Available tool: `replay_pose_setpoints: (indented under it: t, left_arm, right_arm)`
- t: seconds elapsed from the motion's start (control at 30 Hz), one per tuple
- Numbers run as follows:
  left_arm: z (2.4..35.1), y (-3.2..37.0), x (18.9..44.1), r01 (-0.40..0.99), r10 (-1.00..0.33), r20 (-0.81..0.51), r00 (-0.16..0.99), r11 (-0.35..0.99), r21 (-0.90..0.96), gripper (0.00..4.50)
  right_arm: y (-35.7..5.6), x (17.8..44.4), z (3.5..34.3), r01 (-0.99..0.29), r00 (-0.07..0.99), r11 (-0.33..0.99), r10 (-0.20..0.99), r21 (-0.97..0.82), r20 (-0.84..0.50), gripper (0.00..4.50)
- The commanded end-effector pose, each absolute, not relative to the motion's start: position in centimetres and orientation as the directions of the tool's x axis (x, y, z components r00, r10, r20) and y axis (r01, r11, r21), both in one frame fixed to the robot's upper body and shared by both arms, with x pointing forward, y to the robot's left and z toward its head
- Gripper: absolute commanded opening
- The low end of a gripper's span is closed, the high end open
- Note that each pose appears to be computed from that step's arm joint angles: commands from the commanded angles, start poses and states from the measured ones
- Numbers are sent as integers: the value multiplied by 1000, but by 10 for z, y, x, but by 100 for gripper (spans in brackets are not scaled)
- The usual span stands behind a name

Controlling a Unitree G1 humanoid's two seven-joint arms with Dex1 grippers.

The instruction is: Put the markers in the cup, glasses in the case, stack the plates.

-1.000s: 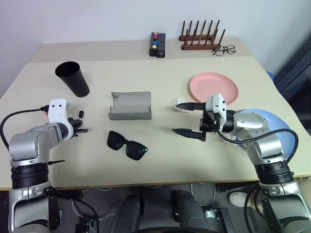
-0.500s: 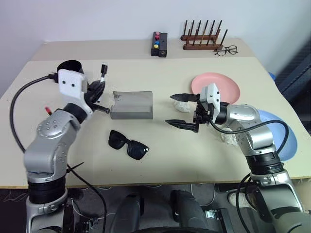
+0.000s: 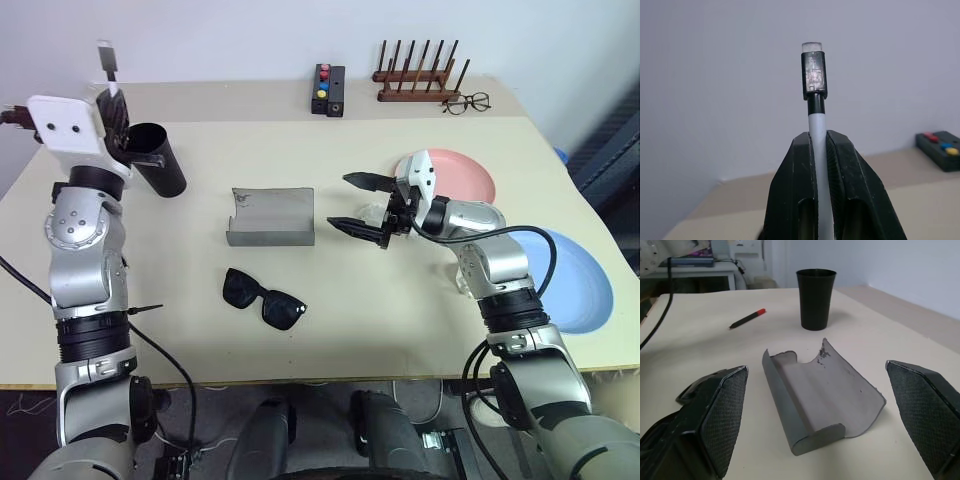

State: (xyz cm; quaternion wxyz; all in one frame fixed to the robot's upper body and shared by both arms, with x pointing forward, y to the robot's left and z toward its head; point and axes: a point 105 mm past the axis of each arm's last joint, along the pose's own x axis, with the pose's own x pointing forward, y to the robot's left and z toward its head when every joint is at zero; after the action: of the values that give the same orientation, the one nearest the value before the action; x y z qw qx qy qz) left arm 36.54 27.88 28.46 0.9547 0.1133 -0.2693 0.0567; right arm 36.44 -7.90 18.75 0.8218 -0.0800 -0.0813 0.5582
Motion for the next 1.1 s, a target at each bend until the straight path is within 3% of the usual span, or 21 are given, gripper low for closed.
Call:
replay_pose_setpoints:
  t: [0.03,0.23,0.47,1.1]
  left_arm:
    - [310,290,356,-227,66,630,774,957,178,3]
    - [318,295,355,-289,83,705,705,940,179,3]
    - [304,322,365,-479,218,722,657,860,177,3]
    - [277,331,400,-501,298,632,716,849,167,3]
  right_arm:
    - [-79,370,206,-887,361,375,927,-270,101,450]
    - [-78,376,206,-886,360,380,925,-266,123,450]
    - [-69,376,202,-891,349,375,926,-254,143,450]
    - [-65,378,204,-884,364,399,914,-241,178,450]
